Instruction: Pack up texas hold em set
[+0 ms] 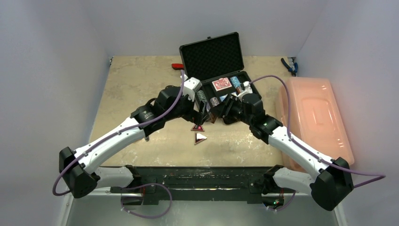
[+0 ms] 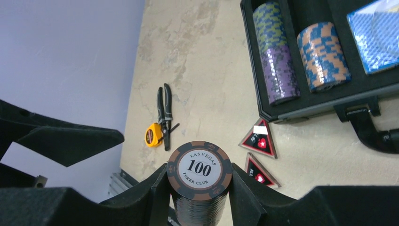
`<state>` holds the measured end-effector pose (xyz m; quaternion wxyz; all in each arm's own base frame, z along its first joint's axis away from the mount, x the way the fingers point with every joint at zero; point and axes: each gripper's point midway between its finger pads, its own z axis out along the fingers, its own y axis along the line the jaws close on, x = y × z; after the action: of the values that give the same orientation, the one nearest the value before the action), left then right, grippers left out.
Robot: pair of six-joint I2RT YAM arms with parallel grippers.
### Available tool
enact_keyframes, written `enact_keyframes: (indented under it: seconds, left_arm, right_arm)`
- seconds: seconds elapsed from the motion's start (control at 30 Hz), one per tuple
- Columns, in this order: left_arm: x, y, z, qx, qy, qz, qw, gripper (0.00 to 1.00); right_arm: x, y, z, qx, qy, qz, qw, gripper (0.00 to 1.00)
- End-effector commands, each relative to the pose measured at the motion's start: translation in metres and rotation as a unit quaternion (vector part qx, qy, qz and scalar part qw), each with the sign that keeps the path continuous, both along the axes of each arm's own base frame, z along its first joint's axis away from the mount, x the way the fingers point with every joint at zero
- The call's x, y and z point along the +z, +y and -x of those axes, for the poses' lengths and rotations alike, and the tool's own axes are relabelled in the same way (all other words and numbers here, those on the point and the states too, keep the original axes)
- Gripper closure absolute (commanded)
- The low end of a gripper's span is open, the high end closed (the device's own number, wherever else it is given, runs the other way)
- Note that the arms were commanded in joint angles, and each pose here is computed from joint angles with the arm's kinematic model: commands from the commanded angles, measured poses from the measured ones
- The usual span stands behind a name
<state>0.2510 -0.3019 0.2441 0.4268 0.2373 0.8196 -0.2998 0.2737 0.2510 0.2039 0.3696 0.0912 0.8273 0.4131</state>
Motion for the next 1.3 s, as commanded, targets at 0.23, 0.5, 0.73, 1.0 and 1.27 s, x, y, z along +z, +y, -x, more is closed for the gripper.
enact_keyframes:
  seconds: [0.23, 0.5, 0.73, 1.0, 1.27]
  left_arm:
    - [0.045, 0.102, 0.020, 0.145, -0.028, -0.073, 0.986, 0.00]
    - [0.076, 0.175, 0.041, 0.210, -0.072, -0.134, 0.966, 0.00]
    - [0.071, 0.213, 0.032, 0.262, -0.118, -0.198, 0.937, 0.00]
    - [0.033, 0.217, 0.012, 0.274, -0.111, -0.222, 0.929, 0.03]
    - [0.007, 0.210, 0.005, 0.254, -0.065, -0.214, 0.941, 0.06]
  right_arm:
    - [0.071, -0.006, -0.045, -0.015, -0.123, 0.095, 0.988, 1.00]
    - [0.075, -0.007, -0.071, -0.002, -0.141, 0.182, 0.973, 1.00]
    - [0.079, -0.003, -0.094, 0.013, -0.150, 0.246, 0.957, 1.00]
    - [0.062, 0.005, -0.126, 0.047, -0.134, 0.330, 0.933, 1.00]
    - [0.037, 0.023, -0.162, 0.074, -0.117, 0.374, 0.917, 1.00]
